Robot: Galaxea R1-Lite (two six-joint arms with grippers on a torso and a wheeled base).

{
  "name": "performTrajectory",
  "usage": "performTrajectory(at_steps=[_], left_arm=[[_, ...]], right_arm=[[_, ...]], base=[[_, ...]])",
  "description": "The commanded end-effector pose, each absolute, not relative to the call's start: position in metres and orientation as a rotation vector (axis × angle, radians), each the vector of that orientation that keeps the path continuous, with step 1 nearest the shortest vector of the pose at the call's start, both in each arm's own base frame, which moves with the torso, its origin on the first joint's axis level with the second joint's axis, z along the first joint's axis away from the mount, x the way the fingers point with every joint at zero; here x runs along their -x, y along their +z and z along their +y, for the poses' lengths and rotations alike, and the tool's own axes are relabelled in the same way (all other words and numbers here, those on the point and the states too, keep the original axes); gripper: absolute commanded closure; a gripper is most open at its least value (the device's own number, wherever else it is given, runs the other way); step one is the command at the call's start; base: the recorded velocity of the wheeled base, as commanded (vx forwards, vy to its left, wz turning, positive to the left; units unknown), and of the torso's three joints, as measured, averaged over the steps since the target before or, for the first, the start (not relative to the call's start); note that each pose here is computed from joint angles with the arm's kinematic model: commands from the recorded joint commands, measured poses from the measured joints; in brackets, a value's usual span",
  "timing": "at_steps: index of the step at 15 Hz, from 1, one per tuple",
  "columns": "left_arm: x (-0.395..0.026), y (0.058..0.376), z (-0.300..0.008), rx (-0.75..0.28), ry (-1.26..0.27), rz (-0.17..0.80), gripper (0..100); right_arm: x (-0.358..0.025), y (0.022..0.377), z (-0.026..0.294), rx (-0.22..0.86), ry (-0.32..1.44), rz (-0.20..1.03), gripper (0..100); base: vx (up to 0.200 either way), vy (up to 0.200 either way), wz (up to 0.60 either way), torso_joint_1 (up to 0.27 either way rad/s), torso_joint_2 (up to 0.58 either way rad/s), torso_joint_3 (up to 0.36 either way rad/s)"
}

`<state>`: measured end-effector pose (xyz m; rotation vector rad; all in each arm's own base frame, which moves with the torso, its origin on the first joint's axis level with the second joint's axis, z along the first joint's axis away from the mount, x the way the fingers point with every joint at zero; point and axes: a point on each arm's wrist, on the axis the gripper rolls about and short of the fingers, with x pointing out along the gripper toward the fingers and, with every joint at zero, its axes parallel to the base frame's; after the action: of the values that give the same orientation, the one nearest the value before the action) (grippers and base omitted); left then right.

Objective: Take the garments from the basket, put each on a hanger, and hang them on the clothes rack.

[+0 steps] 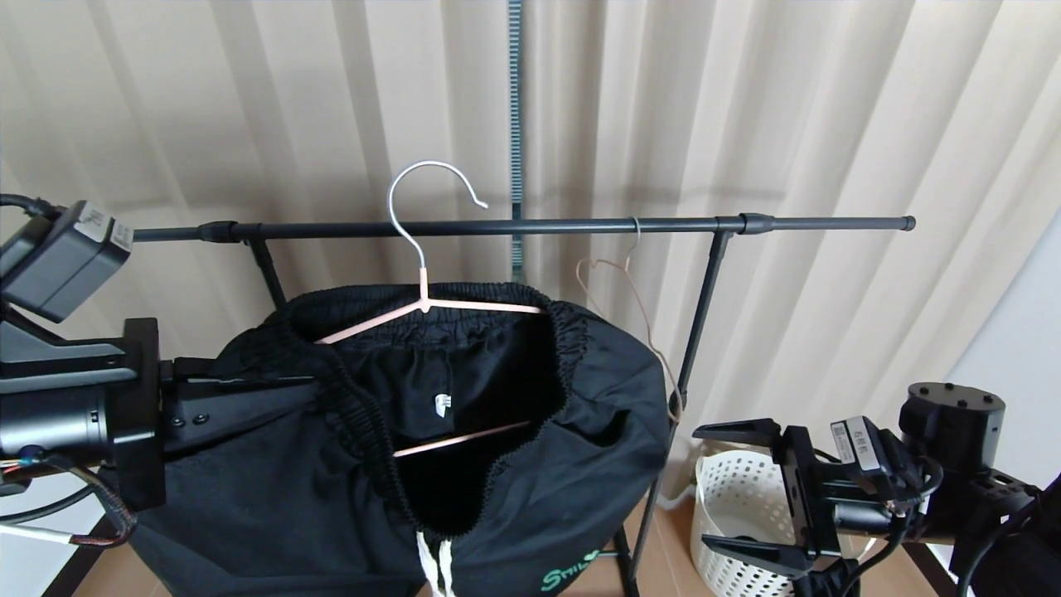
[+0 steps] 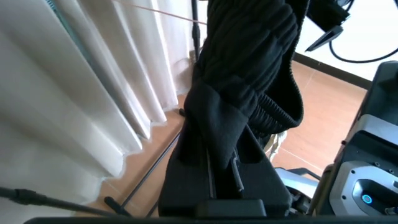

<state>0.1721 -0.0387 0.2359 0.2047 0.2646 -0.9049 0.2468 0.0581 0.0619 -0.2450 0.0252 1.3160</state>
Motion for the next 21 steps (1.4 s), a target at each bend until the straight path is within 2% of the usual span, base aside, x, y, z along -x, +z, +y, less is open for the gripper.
performTrajectory(at_steps=[1,2,5,8,12,16,21], left_arm=[[-0.179,0.232,-0.038,-0.187,-0.893,0.286,100],[-0.186,0.23,-0.038,-0.16,-0.885,0.301,100],[-0.202,0.225,-0.042,-0.092,-0.862,0.33,100],[-0.22,0.22,-0.053,-0.088,-0.814,0.351,100],[-0.24,0.22,-0.081,-0.037,-0.733,0.394,100],[-0.262,0.218,-0.098,0.022,-0.62,0.418,100],[-0.277,0.213,-0.107,0.03,-0.546,0.439,100]], right_arm=[[-0.248,0.071,0.058,0.229,1.307,0.015,0],[-0.247,0.08,0.058,0.176,1.297,0.035,0],[-0.245,0.102,0.058,0.11,1.264,0.039,0],[-0.249,0.113,0.062,0.08,1.139,0.055,0],[-0.253,0.131,0.071,-0.012,1.088,0.068,0],[-0.258,0.142,0.07,-0.029,1.01,0.092,0],[-0.26,0.148,0.07,-0.029,0.952,0.103,0]], base=[[0.0,0.0,0.0,0.0,0.0,0.0],[0.0,0.0,0.0,0.0,0.0,0.0],[0.0,0.0,0.0,0.0,0.0,0.0],[0.0,0.0,0.0,0.0,0.0,0.0],[0.0,0.0,0.0,0.0,0.0,0.0],[0.0,0.0,0.0,0.0,0.0,0.0],[0.0,0.0,0.0,0.0,0.0,0.0]])
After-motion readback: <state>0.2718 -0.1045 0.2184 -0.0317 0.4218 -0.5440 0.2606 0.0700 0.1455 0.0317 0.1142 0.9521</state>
